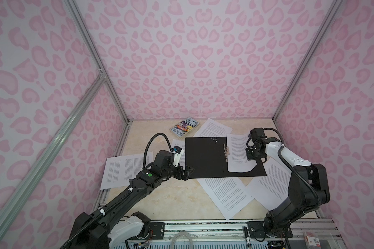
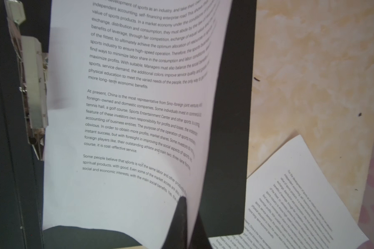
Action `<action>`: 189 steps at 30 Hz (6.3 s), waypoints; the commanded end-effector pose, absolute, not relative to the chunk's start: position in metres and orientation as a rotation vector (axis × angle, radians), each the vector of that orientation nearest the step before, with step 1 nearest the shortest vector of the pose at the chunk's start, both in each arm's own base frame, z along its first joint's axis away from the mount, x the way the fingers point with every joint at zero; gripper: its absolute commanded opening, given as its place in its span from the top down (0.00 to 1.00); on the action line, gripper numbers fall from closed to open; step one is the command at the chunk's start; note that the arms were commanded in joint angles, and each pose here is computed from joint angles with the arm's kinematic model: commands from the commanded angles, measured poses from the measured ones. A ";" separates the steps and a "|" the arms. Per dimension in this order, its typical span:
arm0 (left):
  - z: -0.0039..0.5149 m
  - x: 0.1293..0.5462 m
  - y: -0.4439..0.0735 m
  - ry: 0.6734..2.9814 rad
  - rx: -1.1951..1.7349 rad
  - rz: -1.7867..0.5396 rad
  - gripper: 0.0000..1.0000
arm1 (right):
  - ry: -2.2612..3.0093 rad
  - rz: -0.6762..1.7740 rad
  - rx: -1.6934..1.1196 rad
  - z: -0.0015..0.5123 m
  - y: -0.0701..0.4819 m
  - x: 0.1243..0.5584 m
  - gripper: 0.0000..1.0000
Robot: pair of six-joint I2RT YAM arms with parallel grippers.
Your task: Put the files into the folder
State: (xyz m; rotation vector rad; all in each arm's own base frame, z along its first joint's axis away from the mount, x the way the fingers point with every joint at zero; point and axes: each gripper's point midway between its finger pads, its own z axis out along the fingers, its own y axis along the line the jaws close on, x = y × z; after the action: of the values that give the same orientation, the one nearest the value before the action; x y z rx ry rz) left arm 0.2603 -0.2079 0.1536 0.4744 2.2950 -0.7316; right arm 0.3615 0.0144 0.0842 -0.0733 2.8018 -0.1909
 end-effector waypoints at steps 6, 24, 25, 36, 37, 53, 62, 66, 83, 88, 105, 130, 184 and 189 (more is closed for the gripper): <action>0.163 0.264 -0.213 2.254 0.492 -0.755 0.03 | 2.781 -0.295 -0.166 0.082 0.003 0.354 1.00; 0.160 0.263 -0.216 2.262 0.490 -0.779 0.03 | 2.759 -0.250 -0.191 0.076 0.008 0.353 1.00; 0.160 0.263 -0.216 2.264 0.491 -0.780 0.03 | 2.761 -0.247 -0.190 0.075 0.009 0.353 1.00; 0.159 0.263 -0.218 2.271 0.488 -0.791 0.03 | 2.773 -0.225 -0.171 0.073 0.011 0.351 1.00; 0.159 0.263 -0.218 2.273 0.488 -0.793 0.03 | 2.774 -0.223 -0.168 0.073 0.011 0.350 1.00; 0.157 0.263 -0.219 2.280 0.488 -0.800 0.03 | 2.803 -0.215 -0.176 0.068 0.012 0.345 0.97; 0.156 0.263 -0.218 2.285 0.486 -0.796 0.03 | 2.821 -0.208 -0.176 0.064 0.011 0.347 0.81; 0.155 0.263 -0.218 2.288 0.484 -0.794 0.03 | 2.828 -0.208 -0.182 0.063 0.012 0.348 0.76; 0.154 0.263 -0.219 2.293 0.488 -0.799 0.03 | 2.829 -0.224 -0.189 0.063 0.009 0.350 0.71; 0.153 0.263 -0.219 2.295 0.488 -0.802 0.03 | 2.826 -0.221 -0.196 0.064 0.010 0.353 0.73; 0.151 0.262 -0.220 2.307 0.486 -0.807 0.03 | 2.810 -0.275 -0.189 0.064 0.004 0.358 0.70; 0.165 0.275 -0.186 2.368 0.232 -0.644 0.03 | 2.539 -0.241 0.397 0.126 -0.049 0.388 0.02; 0.024 0.308 0.000 2.685 -1.092 -0.618 0.03 | 2.384 0.729 0.013 0.175 0.157 0.340 0.03; 0.047 0.345 -0.047 2.636 -0.997 -0.728 0.03 | 2.375 0.827 0.049 0.169 0.171 0.351 0.03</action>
State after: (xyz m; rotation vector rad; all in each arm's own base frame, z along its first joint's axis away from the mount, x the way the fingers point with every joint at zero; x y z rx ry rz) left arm 0.3326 -0.0202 0.0368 -0.9548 2.6548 -0.5997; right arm 0.3447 0.1608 0.1651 0.0415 2.4074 0.7549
